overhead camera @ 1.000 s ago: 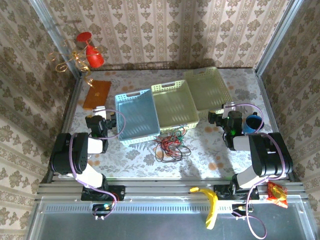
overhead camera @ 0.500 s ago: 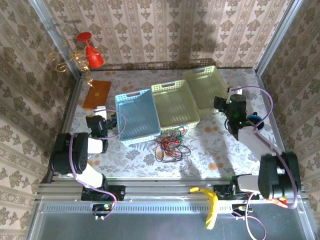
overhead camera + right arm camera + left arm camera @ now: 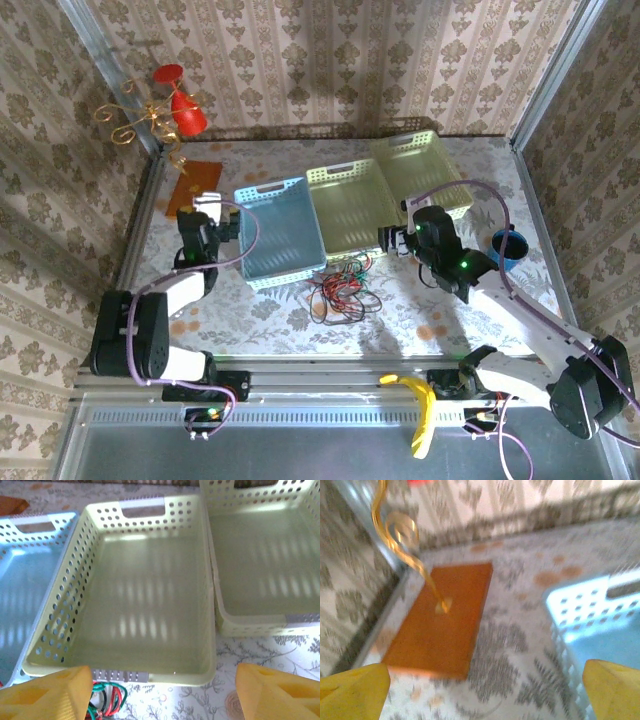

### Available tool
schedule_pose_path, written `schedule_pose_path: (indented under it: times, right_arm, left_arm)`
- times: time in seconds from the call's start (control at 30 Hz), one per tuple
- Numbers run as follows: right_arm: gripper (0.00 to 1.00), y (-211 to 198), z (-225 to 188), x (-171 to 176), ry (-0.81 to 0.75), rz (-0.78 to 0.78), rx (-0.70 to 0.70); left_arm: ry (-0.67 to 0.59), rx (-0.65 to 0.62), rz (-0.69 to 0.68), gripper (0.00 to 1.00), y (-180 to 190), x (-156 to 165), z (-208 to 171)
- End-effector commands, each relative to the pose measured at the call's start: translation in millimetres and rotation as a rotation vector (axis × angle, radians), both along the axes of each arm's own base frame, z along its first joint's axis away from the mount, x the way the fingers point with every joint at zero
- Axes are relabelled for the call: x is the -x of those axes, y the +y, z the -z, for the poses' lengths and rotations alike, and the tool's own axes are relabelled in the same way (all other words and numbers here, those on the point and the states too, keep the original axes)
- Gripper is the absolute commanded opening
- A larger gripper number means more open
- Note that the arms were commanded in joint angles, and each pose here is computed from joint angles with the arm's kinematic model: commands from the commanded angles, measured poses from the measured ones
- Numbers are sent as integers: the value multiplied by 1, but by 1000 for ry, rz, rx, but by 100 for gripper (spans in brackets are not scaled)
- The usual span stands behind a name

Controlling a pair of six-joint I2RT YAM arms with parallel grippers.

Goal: Untangle the cables

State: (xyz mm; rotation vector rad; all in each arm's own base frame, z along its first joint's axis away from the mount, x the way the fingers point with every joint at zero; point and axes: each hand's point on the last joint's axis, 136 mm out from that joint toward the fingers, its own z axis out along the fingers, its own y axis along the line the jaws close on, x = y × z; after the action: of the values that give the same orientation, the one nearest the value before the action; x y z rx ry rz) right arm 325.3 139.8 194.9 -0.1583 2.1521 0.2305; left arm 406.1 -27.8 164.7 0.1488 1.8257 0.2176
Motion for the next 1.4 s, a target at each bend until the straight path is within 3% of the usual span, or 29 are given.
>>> schedule_pose_path:
  times: [0.0,0.17,0.3,0.4,0.5,0.6,0.67,0.83,1.0,1.23,1.37]
  right_arm:
    - [76,4,9,2,55,16,-19]
    - [75,10,8,-2,61,10,-16]
    - [75,22,13,6,89,-57,7]
    - [75,45,26,23,153,-199,17]
    - [74,64,38,37,189,-294,54]
    - [74,62,41,33,189,-240,41]
    - [74,58,40,27,172,-202,34]
    - [74,54,44,22,175,-156,42]
    - [74,54,44,23,183,-153,32]
    - [74,51,52,28,196,-145,32]
    - [74,52,53,28,203,-148,28]
  left_arm:
    - [8,-76,-103,100,5,8,-14]
    - [196,8,-121,100,-20,24,-25]
    - [153,-73,202,100,-127,65,-38]
    - [267,33,426,100,-193,106,-30]
    - [374,42,571,100,-239,143,-16]
    - [422,40,615,100,-260,170,-2]
    - [465,42,637,100,-263,184,5]
    - [549,-102,647,100,-247,214,25]
    - [582,-200,471,100,-193,210,39]
    - [662,-132,390,100,-154,208,60]
    - [744,-23,329,100,-139,195,75]
